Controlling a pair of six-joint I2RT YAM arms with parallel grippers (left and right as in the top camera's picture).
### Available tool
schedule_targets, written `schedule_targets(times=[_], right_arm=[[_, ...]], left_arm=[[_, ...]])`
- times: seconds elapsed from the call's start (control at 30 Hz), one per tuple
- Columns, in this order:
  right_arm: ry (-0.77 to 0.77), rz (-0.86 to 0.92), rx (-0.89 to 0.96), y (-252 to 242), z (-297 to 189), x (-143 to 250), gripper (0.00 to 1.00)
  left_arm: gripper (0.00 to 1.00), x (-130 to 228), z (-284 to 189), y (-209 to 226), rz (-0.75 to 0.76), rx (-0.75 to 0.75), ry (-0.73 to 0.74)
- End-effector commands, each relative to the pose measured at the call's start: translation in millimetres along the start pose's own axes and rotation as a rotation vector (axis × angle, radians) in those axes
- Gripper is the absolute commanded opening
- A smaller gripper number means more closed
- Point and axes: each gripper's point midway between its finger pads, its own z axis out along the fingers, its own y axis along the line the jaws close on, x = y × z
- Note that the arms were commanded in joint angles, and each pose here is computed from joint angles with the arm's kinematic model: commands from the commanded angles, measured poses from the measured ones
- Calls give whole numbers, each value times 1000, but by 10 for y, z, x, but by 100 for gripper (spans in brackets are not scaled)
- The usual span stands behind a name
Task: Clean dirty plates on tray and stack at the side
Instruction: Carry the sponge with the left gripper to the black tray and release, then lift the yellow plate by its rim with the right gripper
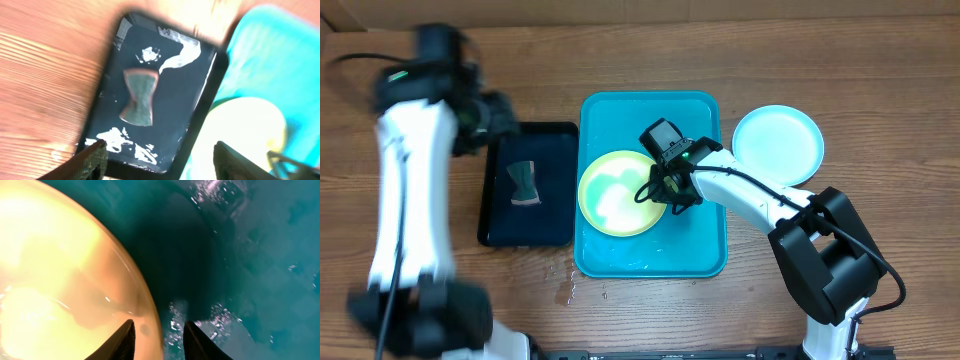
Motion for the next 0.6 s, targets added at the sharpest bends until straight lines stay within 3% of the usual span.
schedule_targets(times=[0.0, 0.13, 0.33, 0.43, 0.57], right_arm=[[-10, 2, -7, 31, 50, -29, 34], [-22, 2, -18, 61, 87, -61, 33], [-9, 2, -6, 32, 88, -30, 32], [26, 3, 26, -48, 86, 56, 25], [24, 3, 25, -43, 86, 50, 4]], left_arm=[[100, -109, -828, 331, -163, 35, -227], [100, -56, -1297, 758, -279, 0, -360], [100, -33, -1344, 841, -303, -7, -370], [100, -55, -1274, 833, -315, 2, -349], [100, -74, -1205, 829, -361, 15, -328]])
